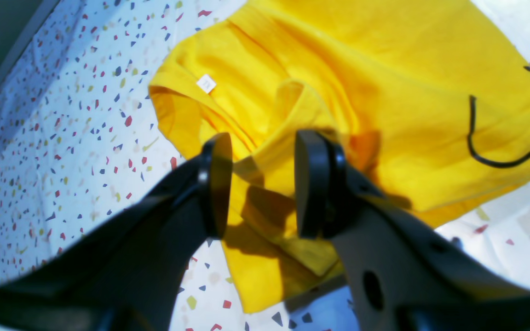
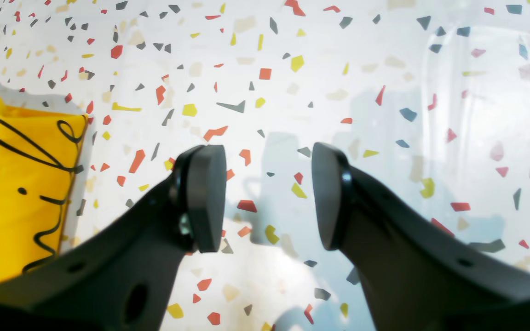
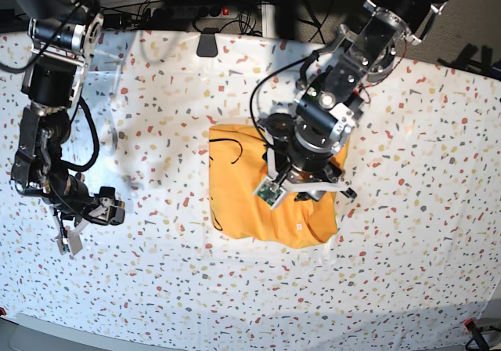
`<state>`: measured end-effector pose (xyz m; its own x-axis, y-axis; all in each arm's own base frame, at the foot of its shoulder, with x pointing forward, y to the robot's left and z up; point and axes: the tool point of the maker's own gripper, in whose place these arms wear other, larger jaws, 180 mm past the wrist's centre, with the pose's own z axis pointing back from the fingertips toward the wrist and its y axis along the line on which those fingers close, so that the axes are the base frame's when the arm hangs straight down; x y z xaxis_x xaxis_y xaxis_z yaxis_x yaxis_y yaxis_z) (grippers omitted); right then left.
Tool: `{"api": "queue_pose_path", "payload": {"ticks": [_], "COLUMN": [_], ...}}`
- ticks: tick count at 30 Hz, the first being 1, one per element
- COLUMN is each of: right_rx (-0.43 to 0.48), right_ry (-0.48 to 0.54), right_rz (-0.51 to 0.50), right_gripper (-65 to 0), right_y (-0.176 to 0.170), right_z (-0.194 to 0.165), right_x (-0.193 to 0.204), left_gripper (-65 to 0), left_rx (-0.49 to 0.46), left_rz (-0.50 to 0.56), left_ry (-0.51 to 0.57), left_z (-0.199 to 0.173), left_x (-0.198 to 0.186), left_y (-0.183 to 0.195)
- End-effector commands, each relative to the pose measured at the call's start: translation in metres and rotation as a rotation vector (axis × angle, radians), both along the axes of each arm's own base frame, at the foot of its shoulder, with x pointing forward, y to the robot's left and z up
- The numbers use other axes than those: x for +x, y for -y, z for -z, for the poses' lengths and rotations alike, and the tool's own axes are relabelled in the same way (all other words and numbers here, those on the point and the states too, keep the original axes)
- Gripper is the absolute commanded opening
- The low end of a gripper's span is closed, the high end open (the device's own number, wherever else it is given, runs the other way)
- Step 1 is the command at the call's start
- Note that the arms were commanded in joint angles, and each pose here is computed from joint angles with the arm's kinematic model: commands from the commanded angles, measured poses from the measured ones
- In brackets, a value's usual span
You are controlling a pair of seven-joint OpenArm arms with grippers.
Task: Fold the T-shirt properly
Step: 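Grasp the folded bundle's edge with the left gripper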
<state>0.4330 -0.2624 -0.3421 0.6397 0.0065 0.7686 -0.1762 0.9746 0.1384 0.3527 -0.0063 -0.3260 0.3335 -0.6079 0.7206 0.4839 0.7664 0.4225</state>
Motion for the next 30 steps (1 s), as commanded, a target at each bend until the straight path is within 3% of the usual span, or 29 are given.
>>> {"api": "queue_pose_path", "payload": {"ticks": [1, 9, 18, 24, 30], "right_rx": [-0.003, -0.003, -0.004, -0.004, -0.004], "right_ry": [0.074, 0.074, 0.07, 0.07, 0.067], "right_rz": [0.004, 0.005, 0.004, 0.004, 0.004], "right_gripper": [-35.2, -35.2, -35.2, -35.2, -35.2], "right_y": [0.006, 0.006, 0.006, 0.006, 0.006], "right_z": [-0.026, -0.026, -0.025, -0.026, -0.025], "right_x": [0.014, 0.014, 0.013, 0.013, 0.013], "left_gripper": [-42.8, -42.8, -42.8, -42.8, -42.8], "left_rx": [-0.032, -0.08, -0.133, -0.221, -0.228], "left_rz": [0.008, 0.043, 0.058, 0.077, 0.083], "left_ry": [0.05, 0.101, 0.08, 0.051, 0.089], "left_z": [-0.017, -0.026, -0.026, -0.029, -0.038], "left_x": [0.009, 0.011, 0.008, 0.004, 0.007], "left_y": [0.006, 0.015, 0.022, 0.039, 0.046]}}
